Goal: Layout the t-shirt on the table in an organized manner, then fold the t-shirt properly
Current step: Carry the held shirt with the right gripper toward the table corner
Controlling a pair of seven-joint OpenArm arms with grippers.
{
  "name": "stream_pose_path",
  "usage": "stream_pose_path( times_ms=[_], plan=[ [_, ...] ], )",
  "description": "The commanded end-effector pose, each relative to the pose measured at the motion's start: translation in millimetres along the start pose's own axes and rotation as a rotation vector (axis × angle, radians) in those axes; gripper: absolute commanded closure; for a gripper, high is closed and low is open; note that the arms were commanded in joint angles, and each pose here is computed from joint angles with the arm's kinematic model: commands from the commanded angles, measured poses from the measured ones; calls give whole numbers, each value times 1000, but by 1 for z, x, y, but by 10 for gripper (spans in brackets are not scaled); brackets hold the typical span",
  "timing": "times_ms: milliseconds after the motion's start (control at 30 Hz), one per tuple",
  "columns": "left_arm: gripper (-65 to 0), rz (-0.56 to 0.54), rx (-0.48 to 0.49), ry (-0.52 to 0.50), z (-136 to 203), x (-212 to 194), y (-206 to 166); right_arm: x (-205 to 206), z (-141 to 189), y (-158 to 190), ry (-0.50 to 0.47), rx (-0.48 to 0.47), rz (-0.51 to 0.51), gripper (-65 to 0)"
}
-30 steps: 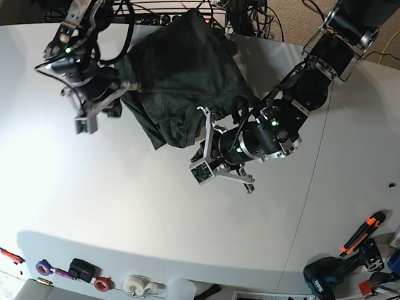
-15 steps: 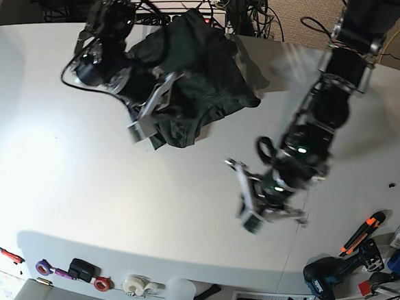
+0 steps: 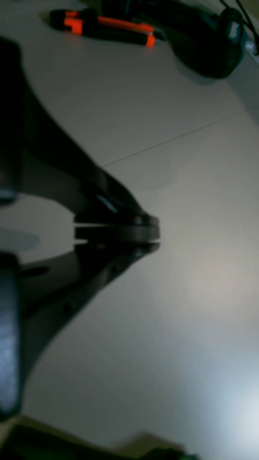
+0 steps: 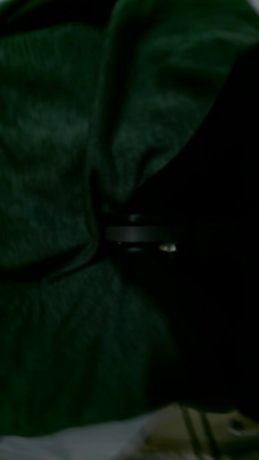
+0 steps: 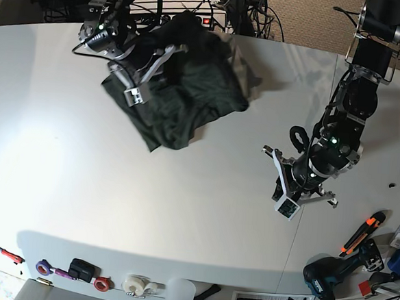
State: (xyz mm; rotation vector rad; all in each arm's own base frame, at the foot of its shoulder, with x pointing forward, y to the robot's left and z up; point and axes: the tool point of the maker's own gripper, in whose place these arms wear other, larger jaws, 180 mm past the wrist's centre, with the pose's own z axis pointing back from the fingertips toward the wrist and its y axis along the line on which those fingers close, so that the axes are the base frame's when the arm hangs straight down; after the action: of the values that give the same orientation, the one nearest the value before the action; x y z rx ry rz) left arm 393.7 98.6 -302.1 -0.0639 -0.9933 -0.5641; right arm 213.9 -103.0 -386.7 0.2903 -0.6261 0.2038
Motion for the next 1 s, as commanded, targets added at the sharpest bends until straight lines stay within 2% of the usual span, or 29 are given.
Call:
stream_pose_path(
  times_ms=[0, 133, 233, 367, 500, 667, 867, 967],
  plan=[
    [0, -5, 12, -57, 4, 18, 7, 0, 5, -18, 11, -76, 18, 0],
    [0, 7, 1, -61, 4, 19, 5, 2, 16, -65, 20, -287, 30, 0],
    [0, 6, 0, -61, 4, 19, 5, 4, 37, -110, 7, -468, 2, 0],
    [0, 8, -7, -62, 4, 19, 4, 5, 74, -174, -42, -674, -103, 0],
    [0, 39, -37, -71, 4, 20, -1, 2, 105, -230, -111, -814, -232, 0],
    [0, 18, -61, -72, 4, 21, -6, 0, 114, -283, -170, -855, -385, 0],
    [0, 16, -63, -72, 4, 21, -6, 13, 95, -327, -183, -836, -474, 0],
    [0, 24, -71, -75, 4, 21, -7, 27, 97, -340, -201, -836, -490, 0]
  ],
)
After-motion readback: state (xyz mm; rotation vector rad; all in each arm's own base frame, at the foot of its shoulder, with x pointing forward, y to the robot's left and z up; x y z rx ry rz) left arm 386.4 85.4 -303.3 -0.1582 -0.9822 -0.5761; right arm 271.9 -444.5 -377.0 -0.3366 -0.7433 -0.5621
